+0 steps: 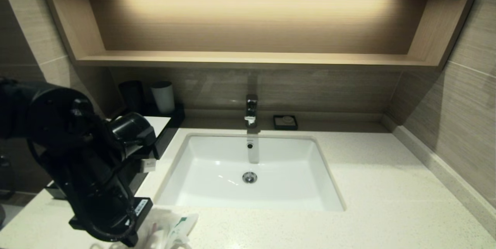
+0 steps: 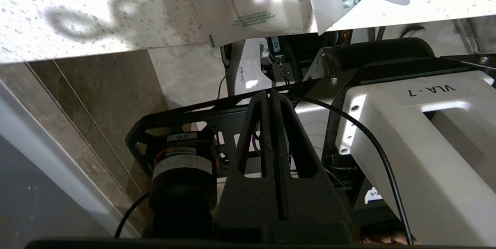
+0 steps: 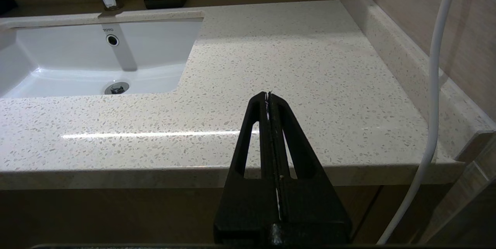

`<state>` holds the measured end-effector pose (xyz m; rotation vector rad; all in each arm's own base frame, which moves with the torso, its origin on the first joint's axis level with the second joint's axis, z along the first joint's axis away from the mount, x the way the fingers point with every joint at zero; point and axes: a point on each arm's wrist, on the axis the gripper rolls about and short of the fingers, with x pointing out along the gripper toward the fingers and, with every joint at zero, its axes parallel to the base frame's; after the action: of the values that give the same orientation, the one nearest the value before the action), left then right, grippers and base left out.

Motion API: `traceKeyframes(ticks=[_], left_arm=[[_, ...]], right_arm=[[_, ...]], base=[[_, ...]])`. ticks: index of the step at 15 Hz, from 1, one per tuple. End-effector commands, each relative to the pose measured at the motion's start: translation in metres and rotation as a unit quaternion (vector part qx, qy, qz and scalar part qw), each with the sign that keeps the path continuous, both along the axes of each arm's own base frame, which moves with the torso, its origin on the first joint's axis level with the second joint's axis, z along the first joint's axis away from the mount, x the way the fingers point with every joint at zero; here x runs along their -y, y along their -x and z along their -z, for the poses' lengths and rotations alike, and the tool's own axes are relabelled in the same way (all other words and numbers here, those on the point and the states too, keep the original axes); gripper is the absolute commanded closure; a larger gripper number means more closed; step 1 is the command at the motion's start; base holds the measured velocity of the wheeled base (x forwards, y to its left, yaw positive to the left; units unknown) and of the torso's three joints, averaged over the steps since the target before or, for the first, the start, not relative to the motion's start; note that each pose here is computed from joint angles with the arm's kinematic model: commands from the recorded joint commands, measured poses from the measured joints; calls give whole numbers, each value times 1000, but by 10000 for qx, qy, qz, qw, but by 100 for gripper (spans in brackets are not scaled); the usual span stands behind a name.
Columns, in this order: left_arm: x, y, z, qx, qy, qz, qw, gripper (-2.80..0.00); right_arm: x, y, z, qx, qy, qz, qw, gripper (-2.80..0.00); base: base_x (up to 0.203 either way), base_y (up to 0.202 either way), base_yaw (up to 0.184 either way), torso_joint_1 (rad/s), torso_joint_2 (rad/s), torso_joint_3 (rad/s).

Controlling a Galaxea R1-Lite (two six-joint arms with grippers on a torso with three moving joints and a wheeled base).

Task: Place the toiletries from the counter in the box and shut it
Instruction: Pick up the bathroom toiletry

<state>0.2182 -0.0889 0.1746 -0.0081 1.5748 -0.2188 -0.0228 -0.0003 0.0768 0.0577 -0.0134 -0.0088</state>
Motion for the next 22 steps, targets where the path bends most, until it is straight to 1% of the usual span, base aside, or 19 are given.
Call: traceKeyframes(ticks=[1, 4, 5, 6, 7, 9, 13, 14, 15, 16, 17, 20, 21, 22], left_arm=[[7, -9, 9, -183, -145, -210, 9995, 0], [9, -14, 3, -42, -96, -462, 9989, 0], [10, -15, 1, -41, -93, -684, 9976, 0], [10, -16, 1, -45, -128, -786, 9968, 0], [10, -17, 1, -12, -187, -812, 9965, 0], [11, -17, -2, 5, -198, -919, 9956, 0], [14, -14, -1, -61, -259, -873, 9958, 0], [14, -14, -1, -36, -314, -872, 9957, 0], [13, -13, -1, -3, -422, -896, 9951, -112], [13, -13, -1, -8, -447, -1000, 9940, -280], [13, -14, -1, -4, -458, -1108, 9928, -280], [14, -15, -3, 19, -442, -1149, 9924, -280], [14, -16, -4, -8, -445, -1155, 9923, -280], [15, -17, -5, -117, -479, -1151, 9921, -280]], right_arm=[[0, 0, 0, 4, -3, 0, 10000, 0], [0, 0, 0, 3, -3, 0, 10000, 0], [0, 0, 0, -2, -3, 2, 10000, 0], [0, 0, 0, 4, -3, 6, 10000, 0], [0, 0, 0, 4, -3, 0, 10000, 0], [0, 0, 0, 4, -3, 0, 10000, 0], [0, 0, 0, 4, -3, 0, 10000, 0], [0, 0, 0, -4, -3, 0, 10000, 0], [0, 0, 0, 4, -3, 8, 10000, 0], [0, 0, 0, -3, -3, 0, 10000, 0], [0, 0, 0, -4, -3, 0, 10000, 0], [0, 0, 0, 4, -3, 1, 10000, 0], [0, 0, 0, 4, -3, 0, 10000, 0], [0, 0, 0, 4, -3, 3, 10000, 0]], base=[[0, 0, 0, 0, 0, 0], [0, 0, 0, 0, 0, 0], [0, 0, 0, 0, 0, 0], [0, 0, 0, 0, 0, 0], [0, 0, 0, 0, 0, 0], [0, 0, 0, 0, 0, 0], [0, 0, 0, 0, 0, 0], [0, 0, 0, 0, 0, 0], [0, 0, 0, 0, 0, 0], [0, 0, 0, 0, 0, 0], [0, 0, 0, 0, 0, 0], [0, 0, 0, 0, 0, 0], [0, 0, 0, 0, 0, 0], [0, 0, 0, 0, 0, 0]])
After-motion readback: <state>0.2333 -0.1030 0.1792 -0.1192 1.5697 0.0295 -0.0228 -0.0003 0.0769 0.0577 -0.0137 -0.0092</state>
